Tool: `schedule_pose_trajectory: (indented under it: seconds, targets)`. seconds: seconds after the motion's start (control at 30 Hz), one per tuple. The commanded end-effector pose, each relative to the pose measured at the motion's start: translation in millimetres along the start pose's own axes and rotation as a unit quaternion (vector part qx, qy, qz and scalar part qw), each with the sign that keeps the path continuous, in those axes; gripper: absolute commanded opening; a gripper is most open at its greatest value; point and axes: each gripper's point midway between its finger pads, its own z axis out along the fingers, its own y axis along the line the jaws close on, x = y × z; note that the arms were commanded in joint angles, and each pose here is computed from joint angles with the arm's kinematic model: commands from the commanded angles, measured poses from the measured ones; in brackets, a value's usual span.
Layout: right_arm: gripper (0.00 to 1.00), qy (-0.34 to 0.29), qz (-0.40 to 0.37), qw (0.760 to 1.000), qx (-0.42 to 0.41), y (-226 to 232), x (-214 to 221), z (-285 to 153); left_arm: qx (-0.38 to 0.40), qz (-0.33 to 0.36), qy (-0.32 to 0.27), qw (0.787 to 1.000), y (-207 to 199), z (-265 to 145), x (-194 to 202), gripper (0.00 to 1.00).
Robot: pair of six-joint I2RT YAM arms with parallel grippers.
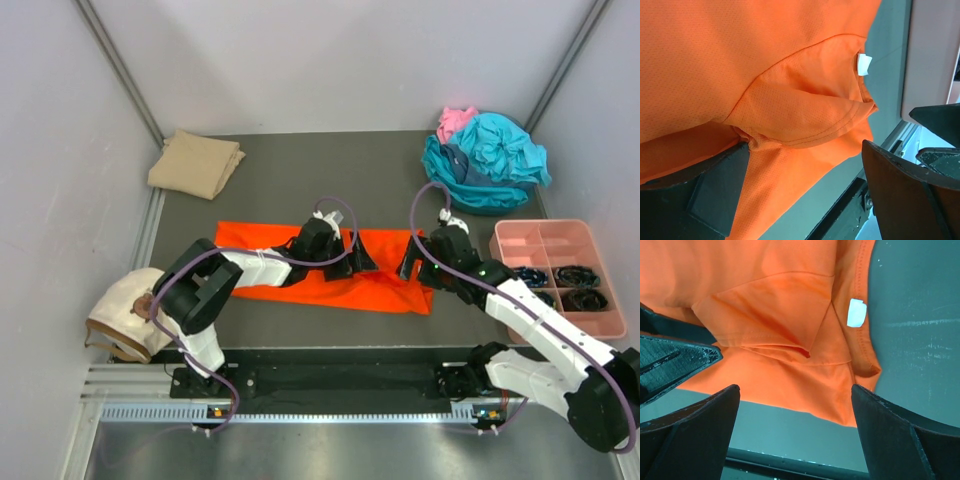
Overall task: Fold and stack the t-shirts
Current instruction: Fold the other side of the tshirt into a rectangle
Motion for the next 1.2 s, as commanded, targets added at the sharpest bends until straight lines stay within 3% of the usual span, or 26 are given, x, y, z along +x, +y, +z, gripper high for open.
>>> schedule_pose_trajectory:
  seconds: [0.0, 1.17]
  targets:
    - [0.93, -0.010, 0.005, 1.000, -0.002, 0.5, -2.4, -4.6, 0.023, 0.008, -0.012, 1.000, -8.4, 10.9, -7.7, 0.99]
    - [0.93, -0.005, 0.009, 1.000, -0.007, 2.5, -0.6, -1.9, 0.012, 0.035, -0.021, 0.999, -19.4, 14.5, -24.3, 0.99]
